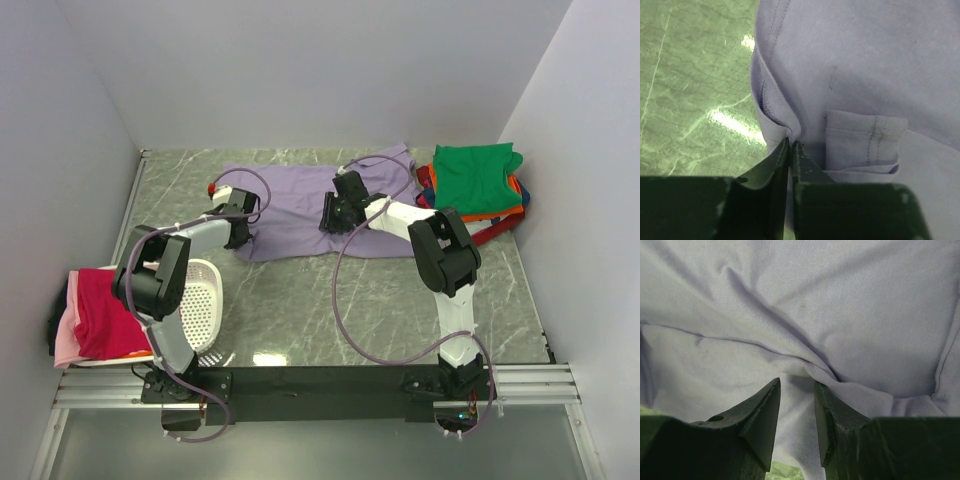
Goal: Fold and stack the t-shirts
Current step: Fold the tshirt
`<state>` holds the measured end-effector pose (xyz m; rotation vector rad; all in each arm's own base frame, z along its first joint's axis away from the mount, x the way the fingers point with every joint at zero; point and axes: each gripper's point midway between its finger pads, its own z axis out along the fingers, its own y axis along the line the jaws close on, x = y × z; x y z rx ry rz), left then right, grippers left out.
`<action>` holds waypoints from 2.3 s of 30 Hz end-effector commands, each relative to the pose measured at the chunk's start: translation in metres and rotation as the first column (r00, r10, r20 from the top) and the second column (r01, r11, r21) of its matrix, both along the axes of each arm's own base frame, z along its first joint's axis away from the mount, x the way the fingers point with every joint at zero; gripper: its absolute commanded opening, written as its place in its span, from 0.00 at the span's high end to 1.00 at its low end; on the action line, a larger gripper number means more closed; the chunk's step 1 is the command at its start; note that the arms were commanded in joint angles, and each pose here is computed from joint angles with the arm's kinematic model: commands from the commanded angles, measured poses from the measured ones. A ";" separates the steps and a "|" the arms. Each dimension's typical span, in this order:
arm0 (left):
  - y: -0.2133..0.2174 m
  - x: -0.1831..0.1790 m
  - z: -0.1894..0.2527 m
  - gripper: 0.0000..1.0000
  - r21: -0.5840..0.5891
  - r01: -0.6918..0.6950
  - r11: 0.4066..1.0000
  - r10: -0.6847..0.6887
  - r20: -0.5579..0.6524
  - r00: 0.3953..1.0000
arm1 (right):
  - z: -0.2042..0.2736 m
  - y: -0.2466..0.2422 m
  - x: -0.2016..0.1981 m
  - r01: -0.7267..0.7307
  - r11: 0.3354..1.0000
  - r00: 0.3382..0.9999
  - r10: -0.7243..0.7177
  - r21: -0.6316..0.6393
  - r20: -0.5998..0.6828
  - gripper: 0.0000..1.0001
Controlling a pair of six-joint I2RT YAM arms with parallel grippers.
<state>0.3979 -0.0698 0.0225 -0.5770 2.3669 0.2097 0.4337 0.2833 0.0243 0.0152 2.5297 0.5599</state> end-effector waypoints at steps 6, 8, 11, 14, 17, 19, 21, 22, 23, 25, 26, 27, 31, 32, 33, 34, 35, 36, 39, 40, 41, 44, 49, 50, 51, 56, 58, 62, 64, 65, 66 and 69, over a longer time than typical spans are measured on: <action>0.014 -0.020 0.017 0.91 -0.003 -0.033 0.999 0.033 -0.001 0.999 | -0.029 -0.026 -0.013 0.020 0.994 0.997 -0.028 -0.109 -0.068 0.59; 0.021 -0.024 0.023 0.92 -0.003 -0.047 0.999 0.047 0.006 0.999 | -0.028 -0.027 -0.012 0.024 0.994 0.997 -0.031 -0.111 -0.067 0.59; 0.030 -0.031 0.028 0.94 -0.001 -0.069 0.998 0.069 0.011 0.998 | -0.029 -0.028 -0.011 0.026 0.993 0.997 -0.034 -0.114 -0.070 0.59; 0.036 -0.035 0.032 0.94 -0.005 -0.088 0.996 0.088 0.023 0.996 | -0.029 -0.028 -0.011 0.026 0.993 0.997 -0.034 -0.117 -0.070 0.59; 0.039 -0.039 0.033 0.97 -0.013 -0.096 0.995 0.097 0.029 0.995 | -0.029 -0.027 -0.012 0.023 0.993 0.997 -0.031 -0.119 -0.071 0.59; 0.042 -0.042 0.034 0.98 -0.010 -0.108 0.994 0.108 0.024 0.994 | -0.029 -0.028 -0.011 0.024 0.993 0.997 -0.033 -0.119 -0.072 0.59; 0.045 -0.045 0.036 0.99 -0.004 -0.119 0.993 0.119 0.029 0.992 | -0.028 -0.028 -0.011 0.024 0.993 0.997 -0.033 -0.119 -0.071 0.59; 0.046 -0.048 0.036 0.99 0.000 -0.124 0.992 0.124 0.024 0.992 | -0.028 -0.028 -0.011 0.024 0.993 0.997 -0.033 -0.119 -0.071 0.59; 0.048 -0.050 0.039 0.99 0.003 -0.131 0.991 0.131 0.031 0.991 | -0.029 -0.028 -0.011 0.024 0.993 0.997 -0.033 -0.119 -0.072 0.59; 0.050 -0.054 0.040 0.97 -0.002 -0.143 0.990 0.143 0.030 0.989 | -0.028 -0.028 -0.011 0.023 0.993 0.997 -0.032 -0.119 -0.070 0.59; 0.049 -0.056 0.043 0.94 -0.008 -0.143 0.990 0.143 0.037 0.989 | -0.029 -0.027 -0.012 0.021 0.993 0.997 -0.030 -0.120 -0.072 0.59; 0.049 -0.058 0.043 0.91 -0.011 -0.148 0.989 0.148 0.038 0.988 | -0.029 -0.027 -0.012 0.021 0.993 0.997 -0.030 -0.120 -0.072 0.59; 0.049 -0.055 0.052 0.76 -0.025 -0.148 0.989 0.150 0.068 0.986 | -0.029 -0.028 -0.012 0.021 0.992 0.997 -0.031 -0.122 -0.074 0.59; 0.046 -0.048 0.057 0.75 -0.040 -0.142 0.989 0.145 0.089 0.985 | -0.030 -0.028 -0.012 0.021 0.992 0.997 -0.031 -0.123 -0.075 0.59; 0.040 -0.044 0.059 0.74 -0.059 -0.117 0.991 0.122 0.092 0.988 | -0.029 -0.028 -0.011 0.023 0.992 0.997 -0.031 -0.122 -0.071 0.59; 0.037 -0.039 0.062 0.73 -0.073 -0.106 0.992 0.114 0.104 0.988 | -0.030 -0.029 -0.012 0.022 0.992 0.997 -0.032 -0.124 -0.075 0.59; 0.032 -0.032 0.066 0.73 -0.089 -0.092 0.992 0.102 0.115 0.988 | -0.030 -0.028 -0.011 0.024 0.992 0.997 -0.034 -0.124 -0.073 0.59; 0.028 -0.026 0.069 0.73 -0.102 -0.074 0.992 0.088 0.133 0.987 | -0.028 -0.028 -0.010 0.026 0.992 0.997 -0.035 -0.122 -0.071 0.59; 0.012 -0.008 0.073 0.72 -0.143 0.004 0.990 0.021 0.170 0.985 | -0.030 -0.029 -0.011 0.028 0.992 0.997 -0.038 -0.125 -0.074 0.59; 0.004 -0.005 0.071 0.71 -0.170 0.040 0.985 -0.011 0.170 0.985 | -0.029 -0.028 -0.011 0.027 0.992 0.997 -0.036 -0.125 -0.073 0.59; 0.000 0.000 0.069 0.71 -0.180 0.058 0.982 -0.026 0.173 0.985 | -0.029 -0.028 -0.011 0.027 0.992 0.997 -0.036 -0.125 -0.073 0.59; -0.019 0.011 0.069 0.70 -0.232 0.139 0.963 -0.092 0.205 0.975 | -0.029 -0.028 -0.011 0.028 0.992 0.997 -0.037 -0.125 -0.071 0.59; -0.031 0.016 0.051 0.69 -0.261 0.186 0.947 -0.146 0.163 0.976 | -0.029 -0.028 -0.011 0.027 0.992 0.997 -0.036 -0.126 -0.072 0.59; -0.030 0.015 0.047 0.69 -0.256 0.178 0.950 -0.141 0.154 0.978 | -0.029 -0.029 -0.011 0.028 0.992 0.997 -0.037 -0.126 -0.072 0.59; -0.029 0.015 0.045 0.68 -0.252 0.176 0.952 -0.142 0.148 0.979 | -0.029 -0.028 -0.011 0.028 0.992 0.997 -0.037 -0.125 -0.071 0.59; -0.029 0.017 0.034 0.68 -0.248 0.167 0.954 -0.139 0.128 0.982 | -0.029 -0.028 -0.011 0.027 0.992 0.997 -0.037 -0.127 -0.071 0.59; -0.027 0.017 0.030 0.68 -0.242 0.160 0.957 -0.135 0.116 0.984 | -0.029 -0.029 -0.011 0.028 0.991 0.997 -0.037 -0.128 -0.071 0.59; -0.027 0.014 0.029 0.78 -0.241 0.161 0.957 -0.137 0.111 0.984 | -0.030 -0.029 -0.011 0.030 0.991 0.997 -0.039 -0.128 -0.071 0.59; -0.025 0.012 0.031 0.86 -0.234 0.157 0.959 -0.133 0.115 0.984 | -0.030 -0.029 -0.011 0.031 0.991 0.997 -0.040 -0.129 -0.070 0.59; -0.023 0.011 0.031 0.89 -0.231 0.154 0.961 -0.131 0.114 0.985 | -0.029 -0.029 -0.011 0.031 0.991 0.997 -0.040 -0.129 -0.070 0.59; -0.022 0.010 0.032 0.95 -0.227 0.151 0.962 -0.128 0.112 0.985 | -0.029 -0.028 -0.012 0.028 0.991 0.997 -0.038 -0.128 -0.071 0.59; -0.012 0.007 0.039 0.99 -0.214 0.118 0.970 -0.094 0.120 0.988 | -0.029 -0.028 -0.011 0.028 0.991 0.997 -0.037 -0.129 -0.070 0.59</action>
